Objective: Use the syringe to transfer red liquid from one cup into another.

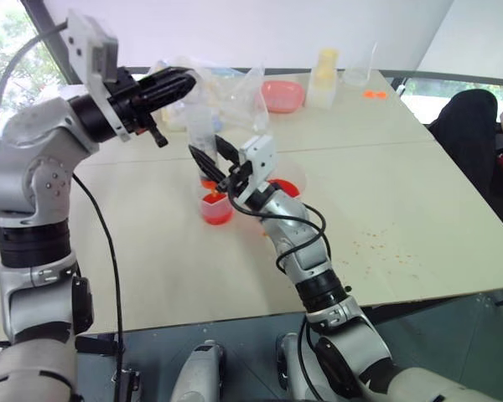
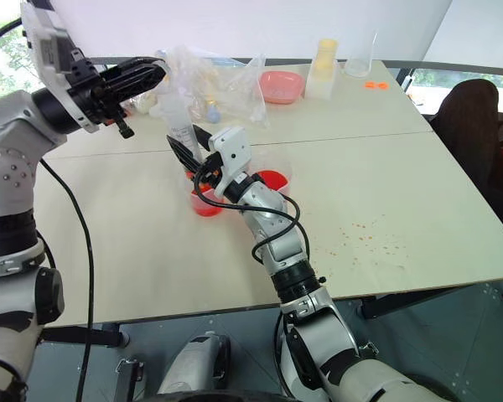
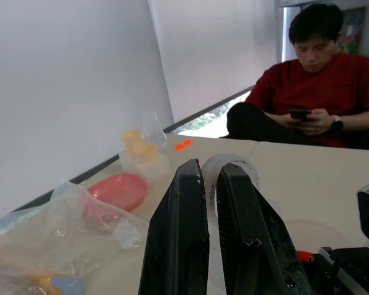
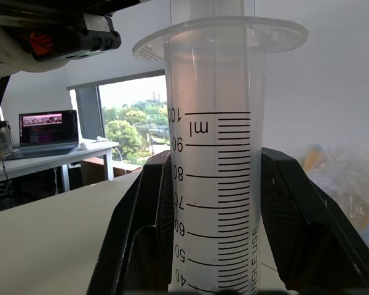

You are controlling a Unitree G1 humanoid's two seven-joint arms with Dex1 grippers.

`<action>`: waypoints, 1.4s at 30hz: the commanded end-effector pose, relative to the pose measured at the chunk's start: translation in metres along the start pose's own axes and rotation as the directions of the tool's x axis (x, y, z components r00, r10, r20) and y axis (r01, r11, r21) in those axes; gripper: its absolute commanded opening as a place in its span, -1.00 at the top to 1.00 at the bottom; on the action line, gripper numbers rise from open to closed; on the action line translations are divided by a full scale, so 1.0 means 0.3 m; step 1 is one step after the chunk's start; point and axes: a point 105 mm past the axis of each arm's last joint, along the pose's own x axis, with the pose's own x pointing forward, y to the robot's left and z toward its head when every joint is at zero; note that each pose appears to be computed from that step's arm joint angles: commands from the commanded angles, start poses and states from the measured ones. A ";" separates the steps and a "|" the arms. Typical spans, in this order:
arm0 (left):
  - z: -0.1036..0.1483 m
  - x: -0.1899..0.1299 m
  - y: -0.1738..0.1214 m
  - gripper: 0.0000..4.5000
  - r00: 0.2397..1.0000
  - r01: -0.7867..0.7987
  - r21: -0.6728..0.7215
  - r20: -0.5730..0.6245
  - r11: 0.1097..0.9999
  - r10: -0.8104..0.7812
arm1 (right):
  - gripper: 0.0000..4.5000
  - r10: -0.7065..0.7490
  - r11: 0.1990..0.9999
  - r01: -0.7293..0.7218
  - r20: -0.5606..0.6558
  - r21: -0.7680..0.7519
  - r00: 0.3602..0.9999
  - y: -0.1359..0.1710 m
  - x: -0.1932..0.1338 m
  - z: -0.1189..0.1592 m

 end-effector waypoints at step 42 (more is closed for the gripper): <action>-0.089 -0.205 -0.110 -0.99 0.990 0.023 -0.178 -0.131 0.984 -0.047 | 0.37 -0.098 0.979 0.073 0.124 0.191 0.987 -0.169 0.005 0.347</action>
